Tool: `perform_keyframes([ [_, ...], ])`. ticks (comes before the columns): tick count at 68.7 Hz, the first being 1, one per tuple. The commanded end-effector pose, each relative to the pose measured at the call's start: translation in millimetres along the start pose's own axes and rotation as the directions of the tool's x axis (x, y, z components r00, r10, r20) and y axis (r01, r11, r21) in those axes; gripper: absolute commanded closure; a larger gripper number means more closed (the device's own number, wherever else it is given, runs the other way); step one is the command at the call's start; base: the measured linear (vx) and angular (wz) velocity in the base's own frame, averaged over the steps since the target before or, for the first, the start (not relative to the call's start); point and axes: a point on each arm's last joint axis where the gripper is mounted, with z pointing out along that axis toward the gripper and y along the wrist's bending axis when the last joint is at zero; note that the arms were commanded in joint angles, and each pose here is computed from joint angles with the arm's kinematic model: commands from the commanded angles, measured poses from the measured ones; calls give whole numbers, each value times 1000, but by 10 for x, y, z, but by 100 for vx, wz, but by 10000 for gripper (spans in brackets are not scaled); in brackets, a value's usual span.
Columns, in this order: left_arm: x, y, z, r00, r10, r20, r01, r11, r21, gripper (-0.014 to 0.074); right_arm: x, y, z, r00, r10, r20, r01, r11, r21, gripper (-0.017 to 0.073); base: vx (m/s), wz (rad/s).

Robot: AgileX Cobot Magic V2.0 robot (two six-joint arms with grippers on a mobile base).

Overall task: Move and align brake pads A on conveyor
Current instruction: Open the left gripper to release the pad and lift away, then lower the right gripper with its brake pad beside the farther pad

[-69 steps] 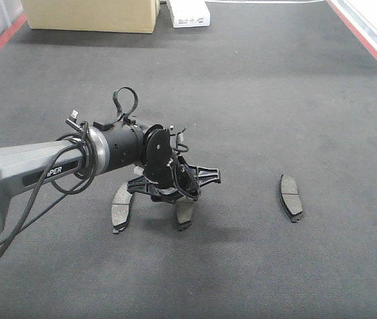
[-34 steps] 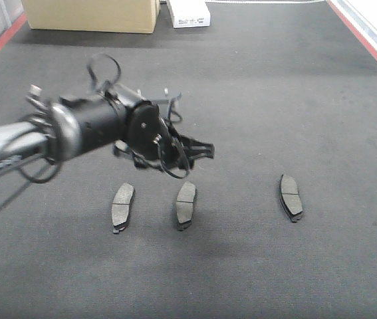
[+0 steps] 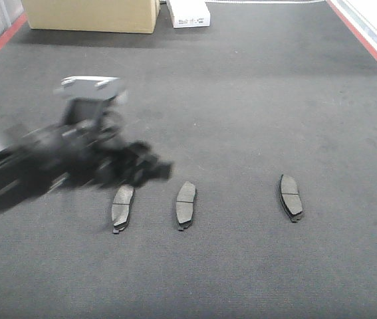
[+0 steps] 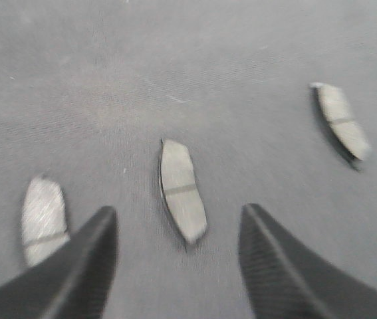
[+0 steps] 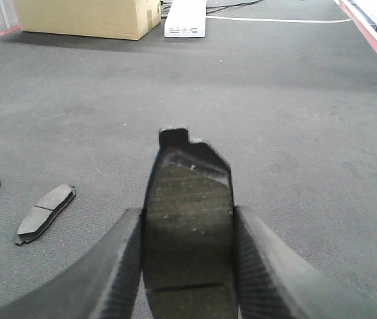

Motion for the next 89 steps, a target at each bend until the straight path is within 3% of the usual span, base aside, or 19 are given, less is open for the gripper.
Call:
perform_keyframes([
  [1,50,26,-360,988,27,150,-37,997,65,337,-165,15,-30,994,-24,109,26,1000,-15,528,0,0],
  [8,274,117,-598,979,52,195,-69,995,79,432,-165,15,-30,994,-24,109,26,1000,-15,528,0,0],
  [27,745,328,-1182,943,31,331,-73,991,116,602,-165,15,-30,994,-24,109,26,1000,-15,528,0,0],
  [56,1378,602,-1751,845,-23,534,-78,983,165,601,-164,14,-30,994,-24,108,26,1000,-15,528,0,0],
  [89,1396,613,-1801,831,-32,555,-78,982,173,599,-173,18,-31,993,-24,118,26,999,-18,528,0,0],
])
